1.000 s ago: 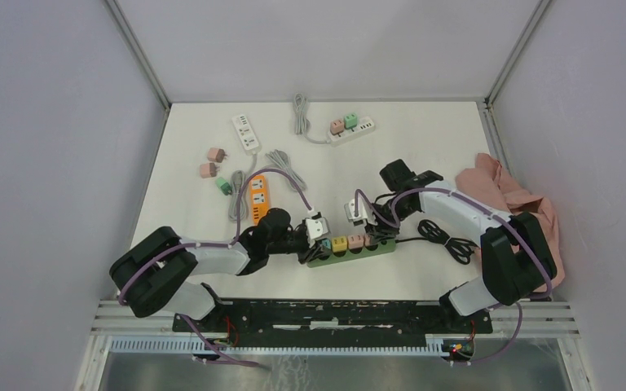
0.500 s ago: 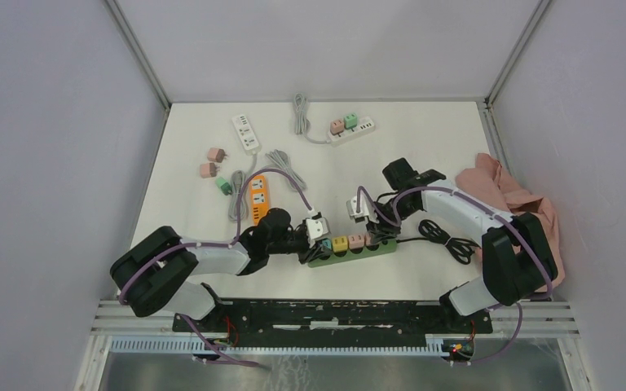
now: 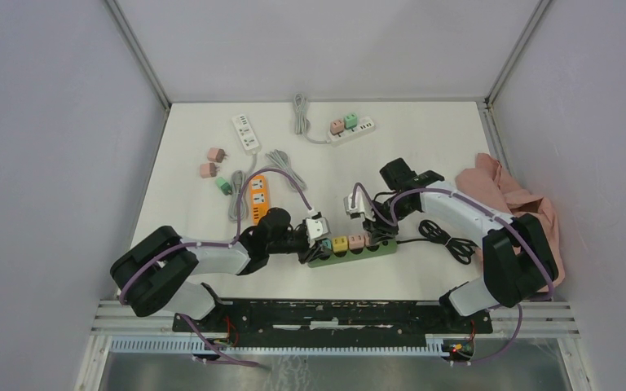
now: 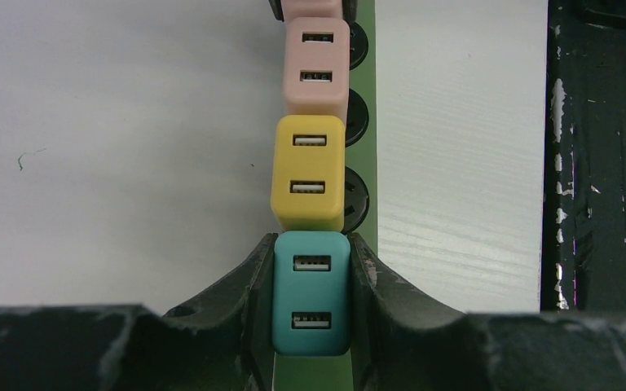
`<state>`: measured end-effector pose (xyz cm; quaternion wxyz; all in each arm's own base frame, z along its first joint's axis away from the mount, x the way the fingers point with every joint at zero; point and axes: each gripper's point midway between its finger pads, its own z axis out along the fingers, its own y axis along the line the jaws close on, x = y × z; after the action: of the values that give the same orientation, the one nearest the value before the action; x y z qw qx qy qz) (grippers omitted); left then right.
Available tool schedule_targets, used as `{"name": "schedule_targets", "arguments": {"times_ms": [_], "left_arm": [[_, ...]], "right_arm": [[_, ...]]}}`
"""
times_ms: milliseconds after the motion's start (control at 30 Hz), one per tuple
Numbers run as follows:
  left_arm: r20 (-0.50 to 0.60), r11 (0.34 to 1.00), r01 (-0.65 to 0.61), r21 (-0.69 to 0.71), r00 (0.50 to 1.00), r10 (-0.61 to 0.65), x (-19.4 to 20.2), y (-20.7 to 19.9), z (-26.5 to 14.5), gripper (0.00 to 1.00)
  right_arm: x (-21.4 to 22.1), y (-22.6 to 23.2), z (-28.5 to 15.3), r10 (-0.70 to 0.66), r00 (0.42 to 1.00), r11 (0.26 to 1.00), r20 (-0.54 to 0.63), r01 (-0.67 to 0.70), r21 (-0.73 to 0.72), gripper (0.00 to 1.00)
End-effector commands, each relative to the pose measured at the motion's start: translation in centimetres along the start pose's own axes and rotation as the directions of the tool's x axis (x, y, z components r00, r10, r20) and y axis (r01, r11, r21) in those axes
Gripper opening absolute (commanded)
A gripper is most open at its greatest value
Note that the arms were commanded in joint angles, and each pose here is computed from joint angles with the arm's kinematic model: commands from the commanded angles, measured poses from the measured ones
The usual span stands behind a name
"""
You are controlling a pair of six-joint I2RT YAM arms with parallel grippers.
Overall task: Pull the plug off the socket
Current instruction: Remove the plug from the socket.
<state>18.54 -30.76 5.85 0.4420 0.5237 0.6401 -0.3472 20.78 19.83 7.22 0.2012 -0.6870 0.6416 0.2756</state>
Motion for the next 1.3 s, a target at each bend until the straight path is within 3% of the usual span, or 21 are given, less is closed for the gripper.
{"name": "schedule_targets", "arguments": {"times_ms": [0,100,300,500,667,800,1000,1267], "left_arm": [[-0.071,0.999,0.007,-0.044,0.997,-0.010,1.9,0.8,-0.2,0.03],[-0.071,0.999,0.007,-0.041,0.997,-0.009,2.0,0.8,-0.2,0.03],[-0.078,0.999,0.009,-0.034,0.997,-0.012,2.2,0.7,0.0,0.03],[-0.078,0.999,0.010,-0.036,0.997,-0.013,2.1,0.7,-0.1,0.03],[-0.081,0.999,0.011,-0.038,0.997,-0.014,2.2,0.8,-0.1,0.03],[-0.086,0.999,0.014,-0.030,0.996,-0.017,2.4,0.7,0.1,0.03],[-0.084,1.000,0.013,-0.026,0.996,-0.015,2.2,0.7,0.1,0.03],[-0.090,0.999,0.015,-0.032,0.996,-0.018,2.3,0.7,0.0,0.03]], "right_arm": [[-2.8,-1.7,-1.6,0.037,0.994,0.997,0.101,-0.044,0.066,0.00],[-1.1,-0.5,-2.0,-0.021,0.999,1.000,0.046,0.020,0.024,0.00],[-2.4,3.1,-0.9,-0.136,0.983,0.984,0.121,0.148,-0.100,0.00],[-4.9,0.5,-0.5,0.008,0.989,1.000,0.150,-0.006,-0.015,0.00],[-3.3,-2.0,-2.4,0.099,0.983,0.991,0.152,-0.111,0.070,0.00],[-0.9,-1.2,-2.5,0.014,0.997,0.997,0.071,-0.019,0.074,0.00],[-2.3,3.4,-0.6,-0.143,0.982,0.982,0.120,0.156,-0.103,0.00],[-5.2,-0.2,-0.3,0.038,0.987,0.999,0.155,-0.039,0.007,0.00]]}}
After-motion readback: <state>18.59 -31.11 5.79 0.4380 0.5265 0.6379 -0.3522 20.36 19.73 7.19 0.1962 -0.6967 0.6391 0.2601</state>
